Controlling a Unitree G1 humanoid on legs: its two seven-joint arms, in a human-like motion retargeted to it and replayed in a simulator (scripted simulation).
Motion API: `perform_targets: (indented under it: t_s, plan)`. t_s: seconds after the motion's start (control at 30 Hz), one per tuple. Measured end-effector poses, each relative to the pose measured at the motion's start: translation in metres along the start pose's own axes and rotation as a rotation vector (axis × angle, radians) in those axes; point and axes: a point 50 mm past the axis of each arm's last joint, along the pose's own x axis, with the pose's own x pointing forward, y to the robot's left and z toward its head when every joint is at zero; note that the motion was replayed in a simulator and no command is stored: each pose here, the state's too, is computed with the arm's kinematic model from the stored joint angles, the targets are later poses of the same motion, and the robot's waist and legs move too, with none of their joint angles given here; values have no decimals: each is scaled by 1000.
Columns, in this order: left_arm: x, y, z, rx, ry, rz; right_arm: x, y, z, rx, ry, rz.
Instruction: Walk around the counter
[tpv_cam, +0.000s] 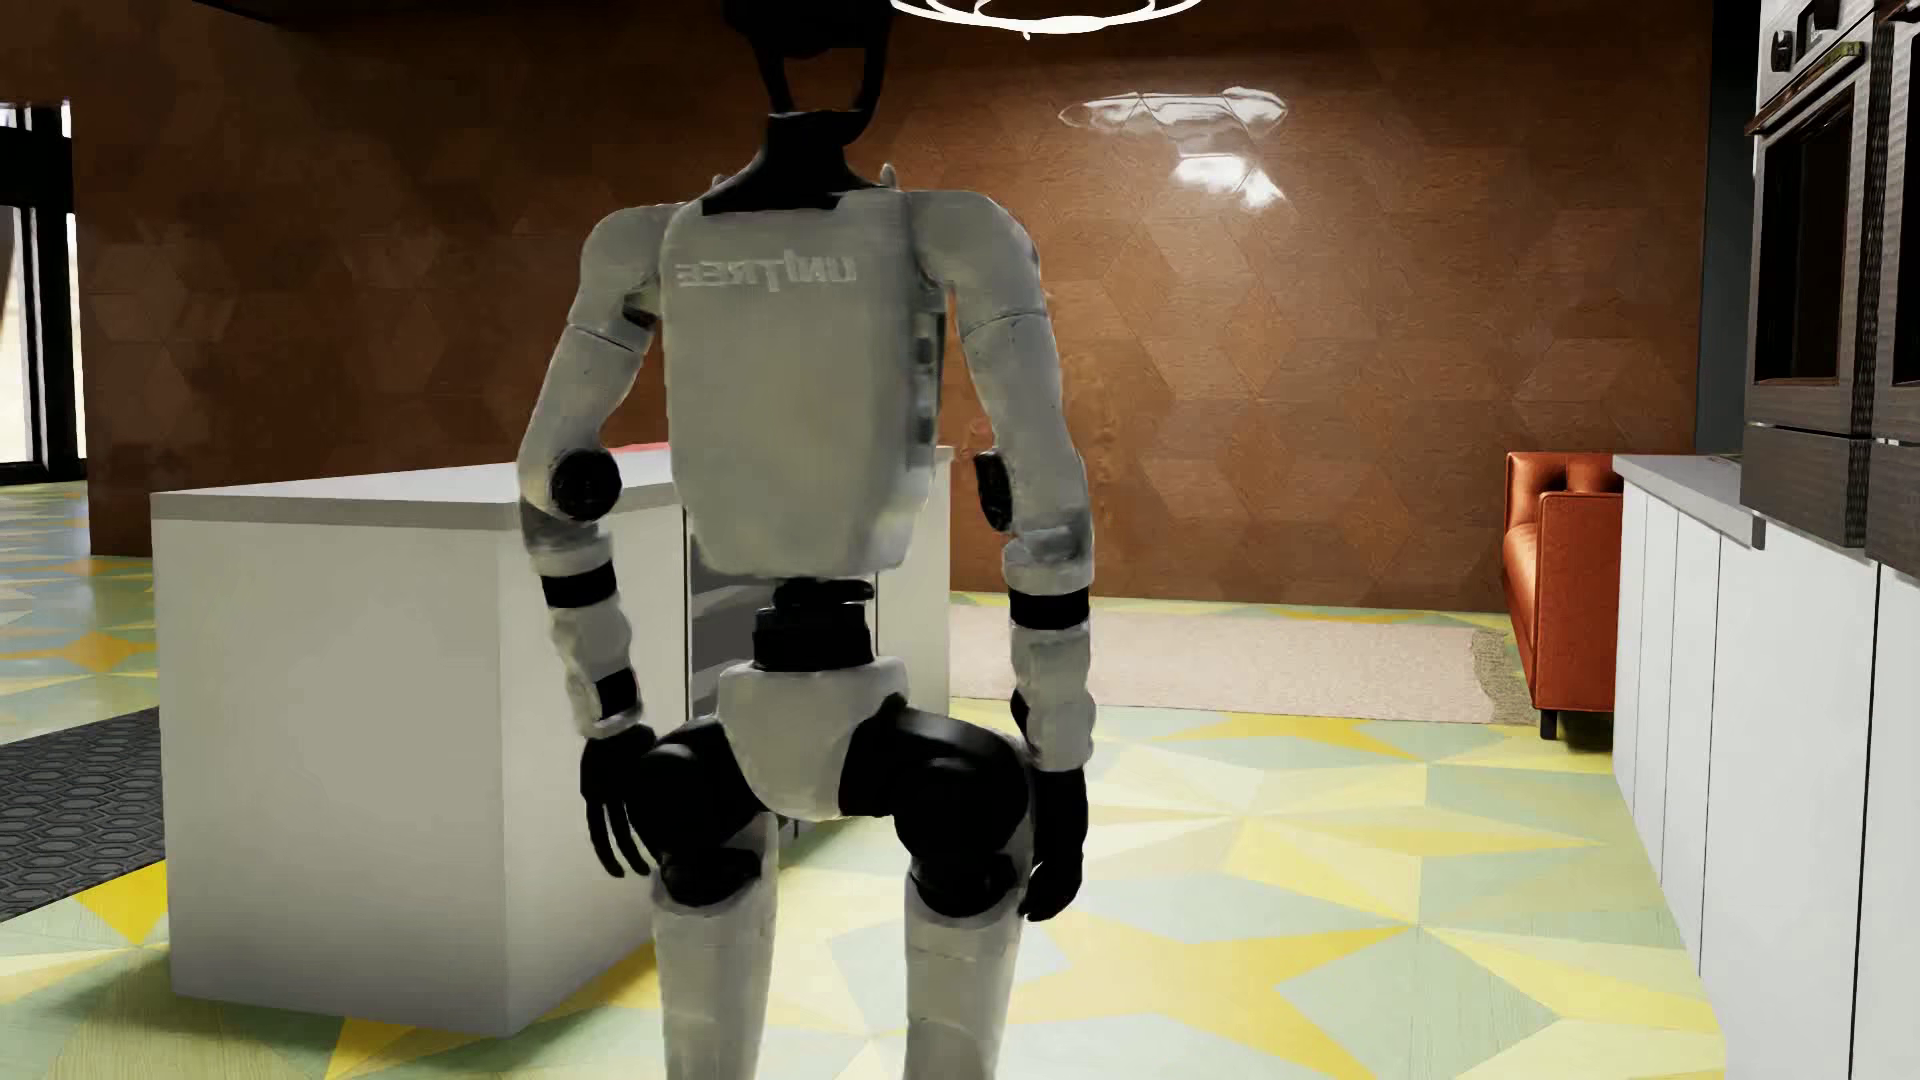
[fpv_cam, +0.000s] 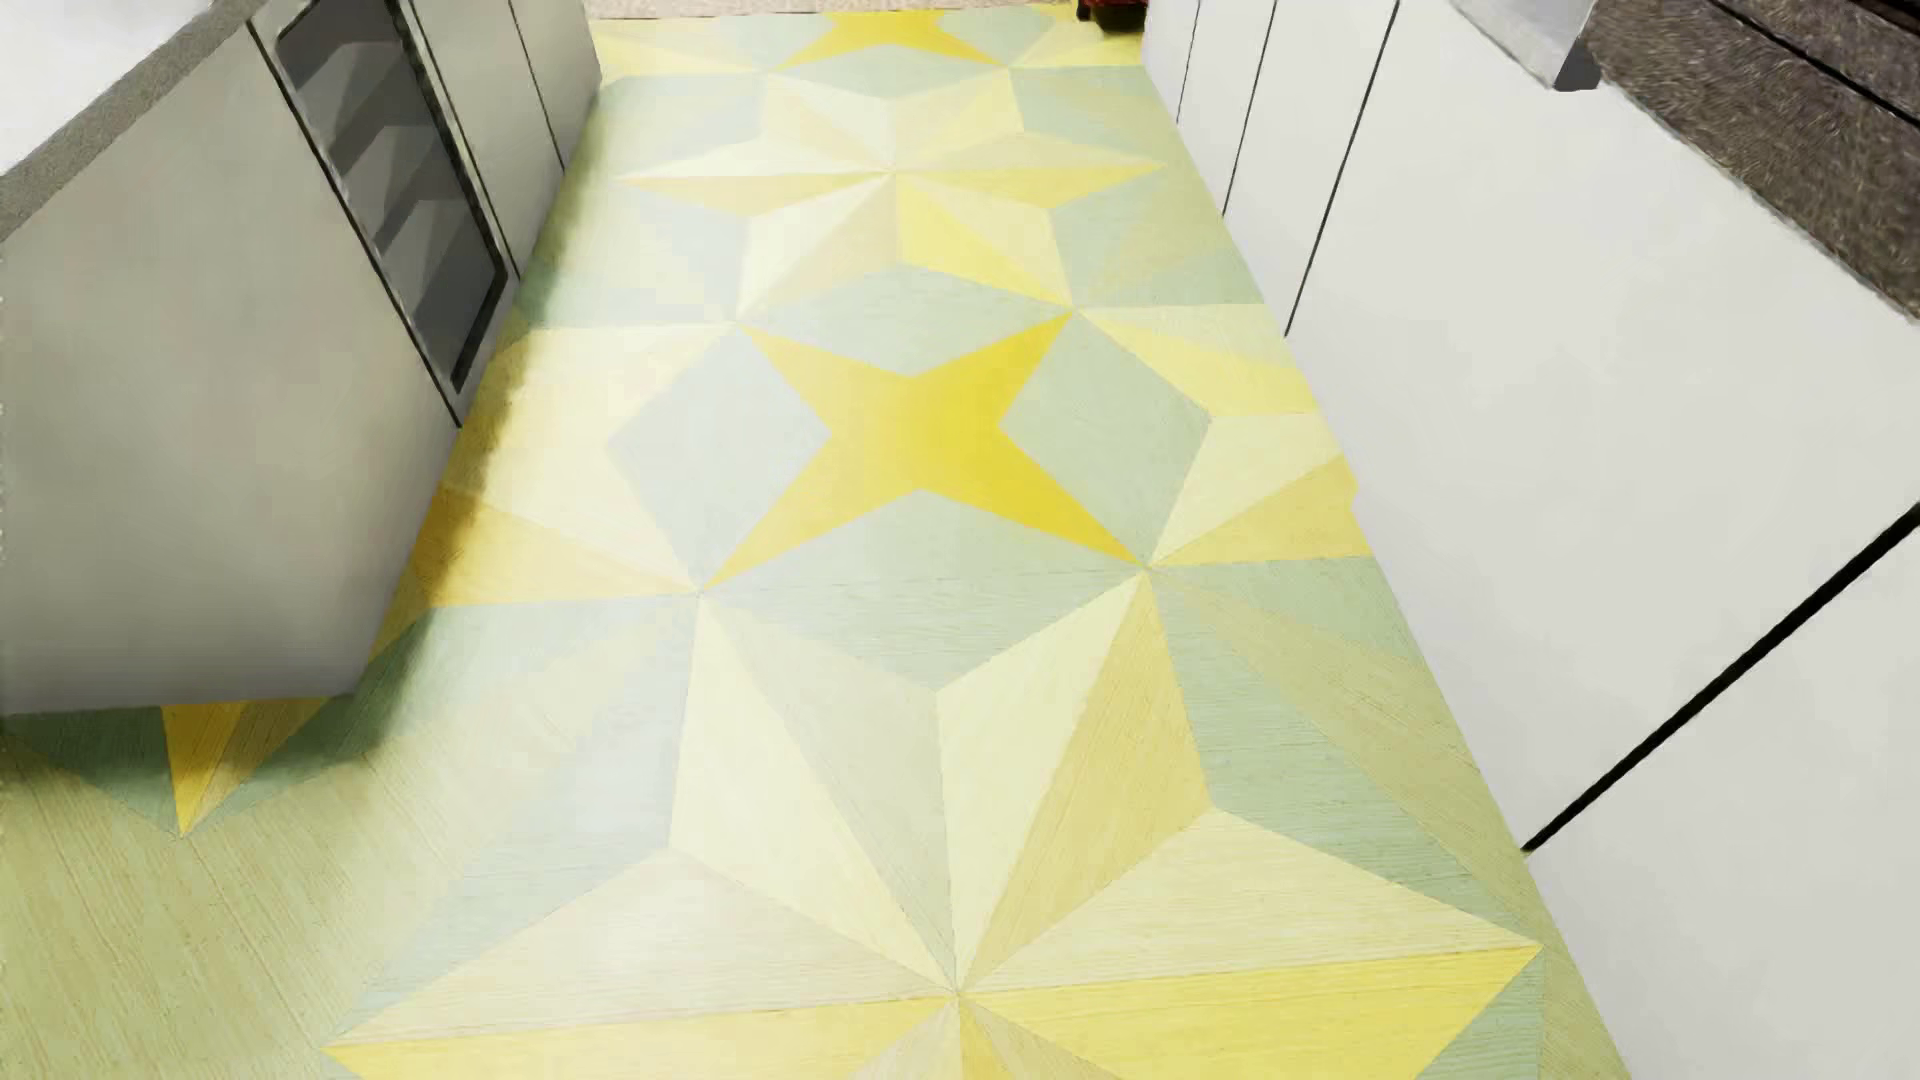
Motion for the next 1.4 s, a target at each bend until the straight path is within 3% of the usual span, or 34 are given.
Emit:
perform_targets:
  t_s: [0.27, 0.53, 0.73, 0.97, 1.13, 1.27, 1.4]
  plan:
    - [-5, -1, -8, -47, 2, 13, -2, -20, 34, -12, -149, -50]
    - [-15, -14, -51, -12, 156, -32, 0, -40, 82, -69, -289, -88]
    - [-17, -15, -62, -6, 211, -34, 4, -7, 18, -67, -51, 2]
    - [-4, 11, 13, -33, -77, 38, -11, 13, -32, -29, 91, 43]
    - [-3, 39, 54, -6, -216, 103, -15, 16, -40, -10, 107, 44]
    - [-2, 20, 15, -50, -72, 65, -15, 22, -48, -30, 149, 65]
    - [-8, 2, -16, -43, 20, 20, -5, -4, -22, 3, 75, -11]
